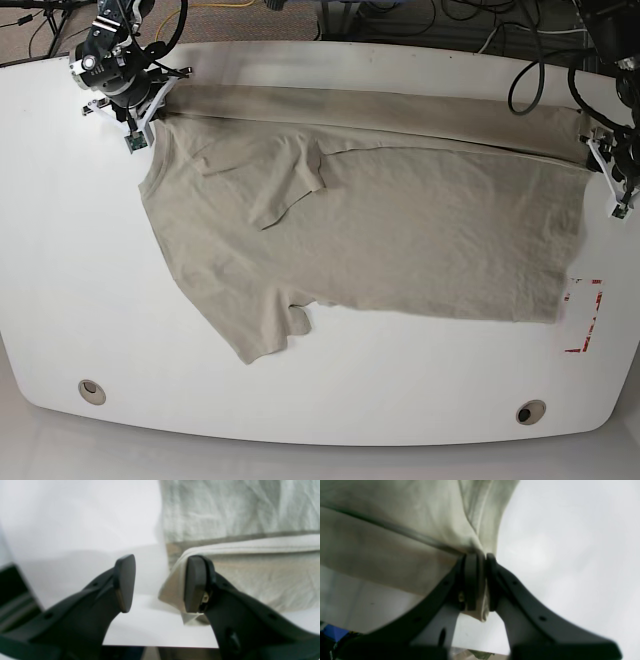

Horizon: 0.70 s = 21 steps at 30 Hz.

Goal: Layout the t-shirt on the table in an organized manner, then fold the t-shirt properly
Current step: 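Release the left gripper and regrasp the shirt corner beside it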

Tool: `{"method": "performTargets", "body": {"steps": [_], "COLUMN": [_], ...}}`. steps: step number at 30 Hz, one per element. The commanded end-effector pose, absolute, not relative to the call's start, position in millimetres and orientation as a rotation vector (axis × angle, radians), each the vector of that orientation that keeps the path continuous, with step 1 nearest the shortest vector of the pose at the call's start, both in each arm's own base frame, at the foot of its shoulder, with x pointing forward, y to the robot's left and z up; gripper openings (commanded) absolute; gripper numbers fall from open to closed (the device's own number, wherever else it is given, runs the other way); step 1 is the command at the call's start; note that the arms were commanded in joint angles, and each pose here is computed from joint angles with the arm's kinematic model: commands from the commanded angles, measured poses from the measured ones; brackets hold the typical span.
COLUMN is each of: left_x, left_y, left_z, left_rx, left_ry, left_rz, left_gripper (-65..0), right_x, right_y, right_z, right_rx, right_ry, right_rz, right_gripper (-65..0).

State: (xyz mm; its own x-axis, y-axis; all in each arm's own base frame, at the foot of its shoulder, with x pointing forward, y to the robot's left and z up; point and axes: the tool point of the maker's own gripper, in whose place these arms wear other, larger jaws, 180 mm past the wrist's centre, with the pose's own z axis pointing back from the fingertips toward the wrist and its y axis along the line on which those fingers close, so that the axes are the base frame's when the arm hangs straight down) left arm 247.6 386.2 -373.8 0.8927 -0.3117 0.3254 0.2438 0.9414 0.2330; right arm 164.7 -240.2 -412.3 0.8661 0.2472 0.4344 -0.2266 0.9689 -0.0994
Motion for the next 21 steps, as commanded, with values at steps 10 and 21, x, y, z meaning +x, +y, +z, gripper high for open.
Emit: {"method": "performTargets", "body": {"steps": [10, 21], "left_x": [306, 314], "left_y": [415, 425], "left_z": [-299, -275], "left_rx": [0.307, 0.355], "left_ry": [-0.547, -0.578], "left_rz": [-0.295, -0.307], "left_gripper": [-36.7, -36.8], "right_x": [170, 171], "right_y": [-244, -244], "right_z": [-406, -404], "right_rx": [-0.059, -0.062], "right_ry": [-0.485, -0.490], "right_rz": [0.253, 0.255], "right_gripper": [-59.1, -59.1]}}
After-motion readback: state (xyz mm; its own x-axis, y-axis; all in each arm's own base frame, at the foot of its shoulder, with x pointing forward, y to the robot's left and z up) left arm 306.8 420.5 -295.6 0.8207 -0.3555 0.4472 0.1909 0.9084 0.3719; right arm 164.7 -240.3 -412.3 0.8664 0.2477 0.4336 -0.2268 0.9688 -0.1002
